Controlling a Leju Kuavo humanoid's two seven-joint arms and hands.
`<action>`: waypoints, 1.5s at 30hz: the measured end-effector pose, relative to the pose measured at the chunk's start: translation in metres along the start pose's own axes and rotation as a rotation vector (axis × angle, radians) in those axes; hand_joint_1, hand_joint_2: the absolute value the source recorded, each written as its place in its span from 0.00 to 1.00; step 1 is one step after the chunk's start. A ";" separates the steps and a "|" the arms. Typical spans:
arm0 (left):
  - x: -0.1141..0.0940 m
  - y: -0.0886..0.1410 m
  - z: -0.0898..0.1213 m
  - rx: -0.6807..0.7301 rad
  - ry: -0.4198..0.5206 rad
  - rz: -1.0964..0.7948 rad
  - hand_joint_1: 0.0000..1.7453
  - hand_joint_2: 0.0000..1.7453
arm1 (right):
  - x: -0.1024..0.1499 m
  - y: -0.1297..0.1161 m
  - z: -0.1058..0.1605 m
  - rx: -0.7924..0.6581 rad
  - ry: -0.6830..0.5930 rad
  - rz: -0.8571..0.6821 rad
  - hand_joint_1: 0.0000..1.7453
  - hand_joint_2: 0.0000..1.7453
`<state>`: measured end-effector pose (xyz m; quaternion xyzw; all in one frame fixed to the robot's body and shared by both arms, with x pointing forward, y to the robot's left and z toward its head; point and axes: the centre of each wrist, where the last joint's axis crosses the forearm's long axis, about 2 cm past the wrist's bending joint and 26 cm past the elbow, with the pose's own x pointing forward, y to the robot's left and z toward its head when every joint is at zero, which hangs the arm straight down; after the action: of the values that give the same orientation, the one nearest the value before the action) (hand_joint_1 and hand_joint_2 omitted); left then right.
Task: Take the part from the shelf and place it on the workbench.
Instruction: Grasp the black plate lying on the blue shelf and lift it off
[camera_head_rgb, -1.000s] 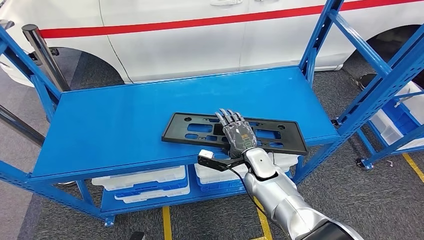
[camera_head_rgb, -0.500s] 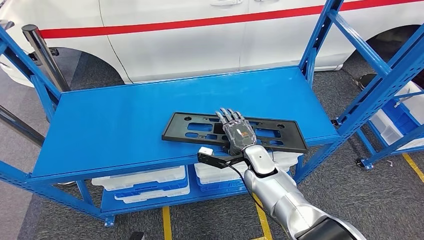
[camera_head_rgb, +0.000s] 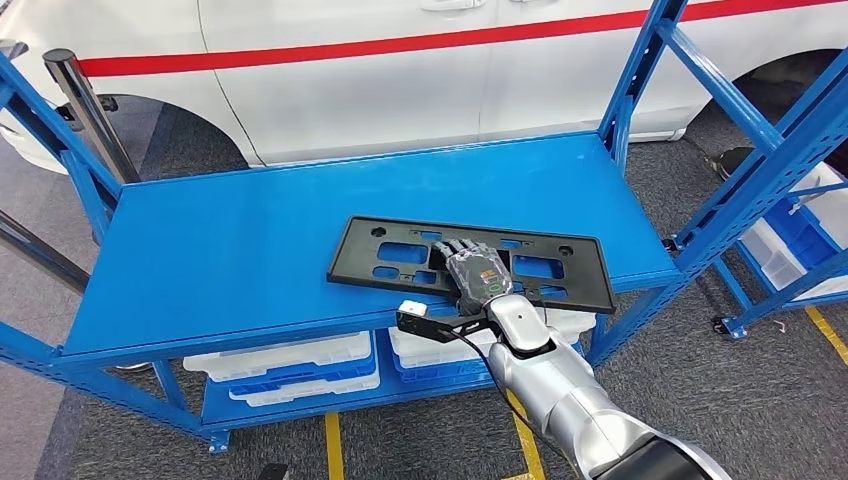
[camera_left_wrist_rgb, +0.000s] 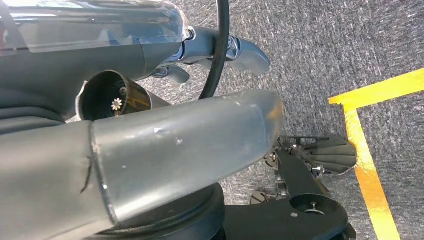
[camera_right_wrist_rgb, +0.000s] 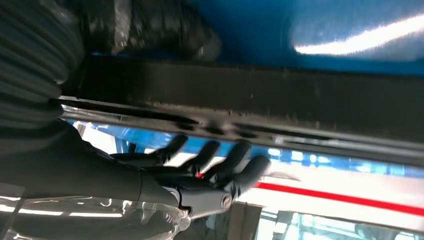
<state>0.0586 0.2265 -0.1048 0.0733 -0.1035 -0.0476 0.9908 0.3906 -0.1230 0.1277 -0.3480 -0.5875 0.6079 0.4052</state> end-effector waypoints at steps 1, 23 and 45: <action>0.000 0.000 0.000 0.000 0.000 0.000 0.00 0.00 | 0.000 0.001 0.001 0.003 0.000 -0.001 1.00 1.00; 0.000 0.002 0.000 0.030 -0.057 -0.011 0.00 1.00 | -0.002 -0.002 -0.001 -0.014 -0.012 -0.002 1.00 1.00; 0.000 0.002 0.000 0.055 -0.054 -0.029 0.00 1.00 | -0.004 0.010 0.008 -0.112 -0.031 0.009 1.00 1.00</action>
<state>0.0586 0.2290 -0.1048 0.1005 -0.1302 -0.0613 0.9845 0.3841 -0.1295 0.1181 -0.3634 -0.6252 0.5811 0.3733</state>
